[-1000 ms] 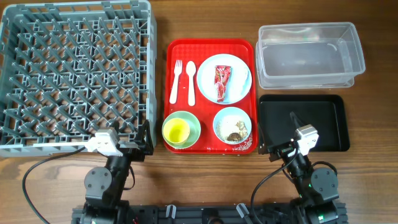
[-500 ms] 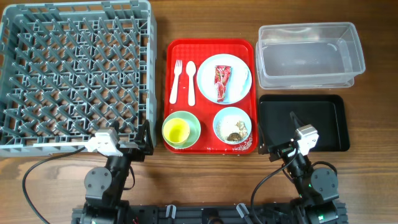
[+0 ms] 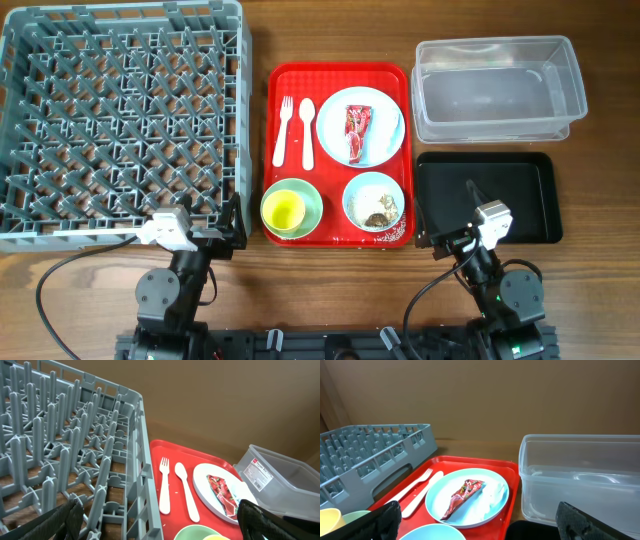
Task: Sort waste into correct bins and load items into the dishwasher rack
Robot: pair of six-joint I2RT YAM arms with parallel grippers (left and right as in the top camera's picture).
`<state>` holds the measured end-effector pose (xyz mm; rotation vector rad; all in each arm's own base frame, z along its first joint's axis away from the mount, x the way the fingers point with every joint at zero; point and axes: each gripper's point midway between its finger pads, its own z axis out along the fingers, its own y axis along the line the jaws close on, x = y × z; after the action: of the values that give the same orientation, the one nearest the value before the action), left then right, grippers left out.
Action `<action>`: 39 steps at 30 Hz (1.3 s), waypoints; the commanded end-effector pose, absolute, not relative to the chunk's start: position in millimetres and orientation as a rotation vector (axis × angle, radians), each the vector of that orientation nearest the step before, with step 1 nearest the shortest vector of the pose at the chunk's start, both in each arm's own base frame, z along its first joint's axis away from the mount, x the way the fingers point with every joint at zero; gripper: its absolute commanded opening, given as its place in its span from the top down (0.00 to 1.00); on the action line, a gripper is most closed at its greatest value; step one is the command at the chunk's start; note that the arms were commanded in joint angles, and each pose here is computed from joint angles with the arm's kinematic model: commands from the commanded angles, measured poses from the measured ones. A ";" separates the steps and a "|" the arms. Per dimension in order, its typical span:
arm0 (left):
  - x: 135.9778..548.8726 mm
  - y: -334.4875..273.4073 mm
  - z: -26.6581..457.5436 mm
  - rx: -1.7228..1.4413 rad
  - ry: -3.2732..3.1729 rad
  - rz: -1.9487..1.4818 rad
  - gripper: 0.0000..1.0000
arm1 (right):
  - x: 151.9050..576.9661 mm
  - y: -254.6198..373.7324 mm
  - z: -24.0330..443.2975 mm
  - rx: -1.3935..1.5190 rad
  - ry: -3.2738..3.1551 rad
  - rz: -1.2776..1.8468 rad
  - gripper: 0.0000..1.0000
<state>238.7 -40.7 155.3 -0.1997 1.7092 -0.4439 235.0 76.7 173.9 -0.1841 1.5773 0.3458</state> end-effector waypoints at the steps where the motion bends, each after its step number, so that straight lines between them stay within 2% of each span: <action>1: 238.1 -43.2 154.2 -0.174 1.710 -0.443 0.00 | 235.1 77.1 173.1 -0.181 1.580 0.354 0.00; 23: 238.1 -43.2 154.2 -0.175 1.710 -0.444 0.00 | 235.2 77.0 173.1 -0.181 1.580 0.354 0.00; 30: 235.9 -56.8 163.7 -0.107 1.682 -0.514 0.00 | 233.7 82.3 172.4 -0.038 1.608 0.544 0.00; 34: 232.3 -67.5 196.1 -0.122 1.576 -0.660 0.00 | 216.8 106.5 213.4 -0.217 1.486 0.637 0.00; 39: 229.0 -58.9 226.6 -0.162 1.573 -0.625 0.00 | 207.1 106.6 266.4 -0.219 1.496 0.661 0.00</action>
<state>234.2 -60.9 192.7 -0.1378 1.5994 -0.6070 218.1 100.6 220.2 -0.1912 1.5244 0.6009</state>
